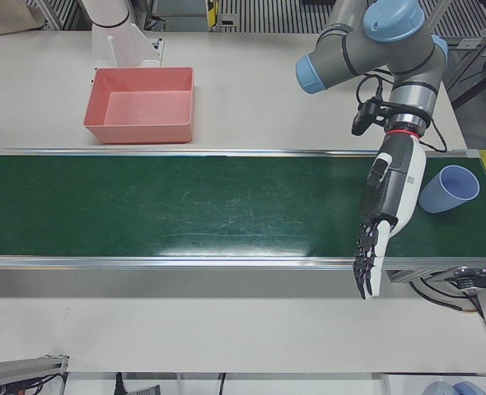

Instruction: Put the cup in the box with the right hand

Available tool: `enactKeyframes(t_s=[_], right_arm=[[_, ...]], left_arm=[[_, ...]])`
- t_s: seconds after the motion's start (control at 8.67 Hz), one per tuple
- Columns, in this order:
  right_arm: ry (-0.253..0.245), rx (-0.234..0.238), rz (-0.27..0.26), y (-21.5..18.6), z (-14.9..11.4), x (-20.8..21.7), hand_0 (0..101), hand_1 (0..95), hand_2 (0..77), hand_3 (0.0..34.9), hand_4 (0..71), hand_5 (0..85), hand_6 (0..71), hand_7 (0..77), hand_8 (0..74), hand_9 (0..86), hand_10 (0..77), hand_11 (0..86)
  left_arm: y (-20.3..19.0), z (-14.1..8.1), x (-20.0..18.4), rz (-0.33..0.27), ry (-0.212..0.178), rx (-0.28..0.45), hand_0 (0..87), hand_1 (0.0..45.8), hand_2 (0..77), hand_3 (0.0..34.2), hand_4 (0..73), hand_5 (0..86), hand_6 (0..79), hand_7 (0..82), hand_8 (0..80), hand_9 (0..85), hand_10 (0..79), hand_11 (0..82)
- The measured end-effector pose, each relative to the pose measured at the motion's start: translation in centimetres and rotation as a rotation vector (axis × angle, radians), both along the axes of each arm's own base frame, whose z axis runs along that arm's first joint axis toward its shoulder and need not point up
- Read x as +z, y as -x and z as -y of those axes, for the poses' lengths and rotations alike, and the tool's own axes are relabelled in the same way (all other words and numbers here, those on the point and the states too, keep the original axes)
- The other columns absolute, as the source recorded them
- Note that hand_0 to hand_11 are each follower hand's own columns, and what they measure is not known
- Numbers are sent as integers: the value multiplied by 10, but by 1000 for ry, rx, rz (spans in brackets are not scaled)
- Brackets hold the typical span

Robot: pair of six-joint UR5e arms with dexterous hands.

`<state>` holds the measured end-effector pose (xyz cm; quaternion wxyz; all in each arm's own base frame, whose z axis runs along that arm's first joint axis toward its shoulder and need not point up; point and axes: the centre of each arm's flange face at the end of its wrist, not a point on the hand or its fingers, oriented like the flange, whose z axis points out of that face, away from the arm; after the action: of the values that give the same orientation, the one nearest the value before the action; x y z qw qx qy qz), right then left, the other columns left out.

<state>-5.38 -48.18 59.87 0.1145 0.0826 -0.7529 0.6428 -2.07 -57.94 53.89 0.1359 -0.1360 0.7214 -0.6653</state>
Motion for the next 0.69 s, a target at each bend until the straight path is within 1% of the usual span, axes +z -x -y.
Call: enactKeyframes(t_s=[0.12, 0.23, 0.35, 0.46, 0.58, 0.69], right_arm=[[-5, -8, 2, 6, 4, -3, 509, 191, 120, 11, 82, 55, 22, 87, 5, 11, 27, 60], [-12, -10, 6, 13, 13, -6, 509, 191, 120, 11, 82, 55, 22, 87, 5, 11, 27, 60], [-18, -11, 10, 18, 21, -9, 510, 175, 158, 2, 164, 55, 38, 131, 5, 11, 27, 60], [-17, -14, 12, 22, 26, -8, 510, 175, 158, 3, 185, 55, 54, 153, 5, 11, 27, 60], [-16, -17, 12, 25, 29, -8, 516, 191, 164, 6, 262, 55, 54, 153, 5, 11, 33, 65], [-16, -19, 11, 27, 30, -7, 518, 191, 164, 5, 289, 55, 54, 153, 5, 11, 33, 76]], left_arm=[[0, 0, 0, 0, 0, 0, 0, 5, 5, 0, 0, 0, 0, 0, 0, 0, 0, 0], [0, 0, 0, 0, 1, 0, 0, 5, 5, 0, 0, 0, 0, 0, 0, 0, 0, 0], [0, 0, 0, 0, 1, 1, 0, 5, 5, 0, 0, 0, 0, 0, 0, 0, 0, 0], [0, 0, 0, 0, 0, 1, 0, 5, 0, 0, 0, 0, 0, 0, 0, 0, 0, 0], [0, 0, -1, 0, 0, 1, 0, 5, 0, 0, 0, 0, 0, 0, 0, 0, 0, 0], [0, 0, -1, 0, -1, 1, 0, 5, 0, 0, 0, 0, 0, 0, 0, 0, 0, 0]])
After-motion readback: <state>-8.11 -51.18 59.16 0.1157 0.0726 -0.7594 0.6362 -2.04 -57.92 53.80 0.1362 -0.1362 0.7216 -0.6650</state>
